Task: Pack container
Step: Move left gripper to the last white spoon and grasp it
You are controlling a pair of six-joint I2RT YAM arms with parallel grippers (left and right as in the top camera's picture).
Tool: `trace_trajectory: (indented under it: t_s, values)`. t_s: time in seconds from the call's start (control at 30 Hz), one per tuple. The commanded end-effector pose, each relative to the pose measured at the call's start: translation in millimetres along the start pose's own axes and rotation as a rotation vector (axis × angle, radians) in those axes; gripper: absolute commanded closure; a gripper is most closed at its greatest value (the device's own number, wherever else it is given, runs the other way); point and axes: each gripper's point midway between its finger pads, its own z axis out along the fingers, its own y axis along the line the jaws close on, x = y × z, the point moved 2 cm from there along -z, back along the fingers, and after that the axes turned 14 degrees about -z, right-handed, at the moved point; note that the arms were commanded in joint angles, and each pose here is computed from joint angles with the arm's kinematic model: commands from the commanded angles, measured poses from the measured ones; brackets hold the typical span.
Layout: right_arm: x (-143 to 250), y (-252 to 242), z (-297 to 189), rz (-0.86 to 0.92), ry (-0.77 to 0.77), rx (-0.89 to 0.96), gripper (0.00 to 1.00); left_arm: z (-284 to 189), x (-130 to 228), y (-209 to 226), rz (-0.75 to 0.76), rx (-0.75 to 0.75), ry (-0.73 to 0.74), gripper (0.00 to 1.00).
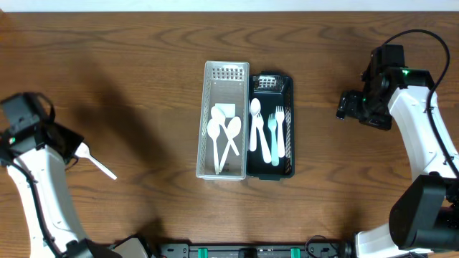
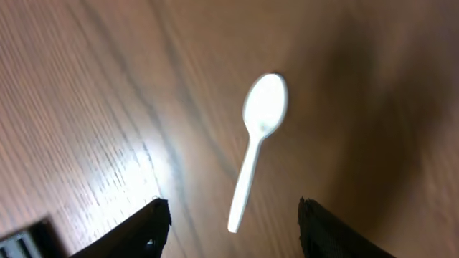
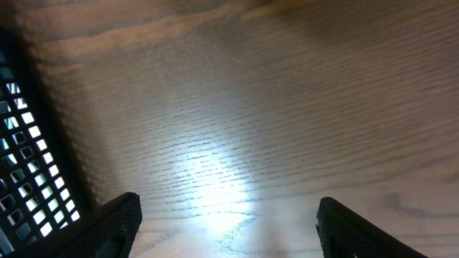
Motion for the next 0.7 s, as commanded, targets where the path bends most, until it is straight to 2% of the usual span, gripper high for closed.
trace_trajectory:
  t_s: [0.0, 0.17, 0.67]
  values:
    - [-1, -2, -1, -0.004, -0.004, 0.000, 0.18, 27, 11, 12, -0.051, -0.009, 0.061, 0.40]
    - [-1, -2, -1, -0.004, -0.003, 0.000, 0.18, 53, 21, 8, -0.001, -0.006, 0.092, 0.40]
    - [-2, -2, -1, -0.004, -0.008, 0.000, 0.18, 132, 46, 13, 0.052, -0.134, 0.234, 0.40]
